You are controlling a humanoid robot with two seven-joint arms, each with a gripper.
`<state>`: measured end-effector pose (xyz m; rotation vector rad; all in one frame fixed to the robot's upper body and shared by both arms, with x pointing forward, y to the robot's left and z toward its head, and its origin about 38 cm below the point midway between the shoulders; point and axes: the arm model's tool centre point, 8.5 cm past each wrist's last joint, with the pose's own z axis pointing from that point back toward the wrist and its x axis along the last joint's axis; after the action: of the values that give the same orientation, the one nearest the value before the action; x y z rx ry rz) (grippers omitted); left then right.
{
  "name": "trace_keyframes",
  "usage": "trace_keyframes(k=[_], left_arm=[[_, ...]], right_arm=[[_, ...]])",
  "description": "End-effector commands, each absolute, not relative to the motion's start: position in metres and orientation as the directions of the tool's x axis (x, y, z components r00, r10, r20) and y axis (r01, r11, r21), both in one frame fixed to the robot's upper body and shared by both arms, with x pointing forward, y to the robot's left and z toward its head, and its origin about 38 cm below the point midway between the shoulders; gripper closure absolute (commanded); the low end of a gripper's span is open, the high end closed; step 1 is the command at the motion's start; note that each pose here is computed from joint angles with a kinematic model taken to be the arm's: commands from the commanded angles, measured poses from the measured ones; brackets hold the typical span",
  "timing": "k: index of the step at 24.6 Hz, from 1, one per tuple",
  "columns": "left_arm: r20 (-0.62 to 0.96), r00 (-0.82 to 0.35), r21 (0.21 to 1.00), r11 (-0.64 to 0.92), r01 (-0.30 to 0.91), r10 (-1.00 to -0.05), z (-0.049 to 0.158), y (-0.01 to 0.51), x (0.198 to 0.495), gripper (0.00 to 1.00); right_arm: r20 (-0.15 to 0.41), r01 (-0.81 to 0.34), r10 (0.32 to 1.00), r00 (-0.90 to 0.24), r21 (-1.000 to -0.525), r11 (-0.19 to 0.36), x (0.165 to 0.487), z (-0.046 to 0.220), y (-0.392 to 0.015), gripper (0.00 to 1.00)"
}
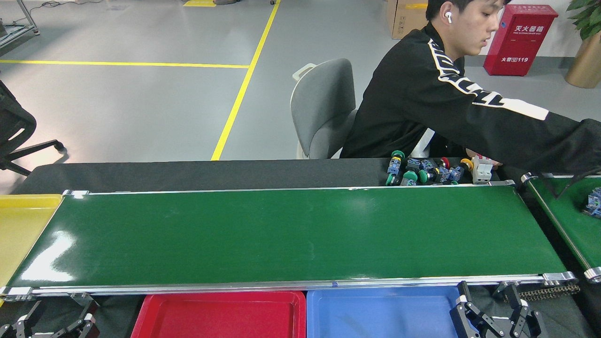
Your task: Pick switch part from conveyor to tray
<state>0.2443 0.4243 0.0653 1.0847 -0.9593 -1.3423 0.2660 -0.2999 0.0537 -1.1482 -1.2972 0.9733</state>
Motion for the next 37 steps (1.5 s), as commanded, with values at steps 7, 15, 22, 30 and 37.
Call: trace_keyframes(k=[7, 15, 22, 30, 37], left_arm=[[-0.065, 0.025, 0.979, -0.058, 0.194, -0.998, 0.08, 0.424, 0.248, 0.0], [-0.03, 0.017, 0.984, -0.027, 0.175, -0.999, 0.081, 0.424, 0.248, 0.0], [-0.053, 0.012, 0.98, -0.05, 0.194, -0.999, 0.079, 0.424, 0.247, 0.0], [-0.062, 0.005, 0.978, -0.06, 0.201, -0.998, 0.078, 0.422, 0.248, 0.0], [-0.093, 0.008, 0.974, -0.09, 0.206, -0.996, 0.084, 0.433, 0.246, 0.0]], right_arm=[[0.198, 0.101, 0.979, 0.056, -0.976, 0.191, 0.269, 0.06, -0.299, 0.0], [0.199, 0.081, 0.978, 0.056, -0.978, 0.194, 0.27, 0.058, -0.299, 0.0], [0.195, 0.055, 0.976, 0.102, -0.98, 0.19, 0.271, 0.056, -0.303, 0.0], [0.199, 0.055, 0.973, 0.12, -0.98, 0.193, 0.279, 0.059, -0.305, 0.0], [0.2, 0.055, 0.972, 0.12, -0.979, 0.195, 0.279, 0.059, -0.305, 0.0]])
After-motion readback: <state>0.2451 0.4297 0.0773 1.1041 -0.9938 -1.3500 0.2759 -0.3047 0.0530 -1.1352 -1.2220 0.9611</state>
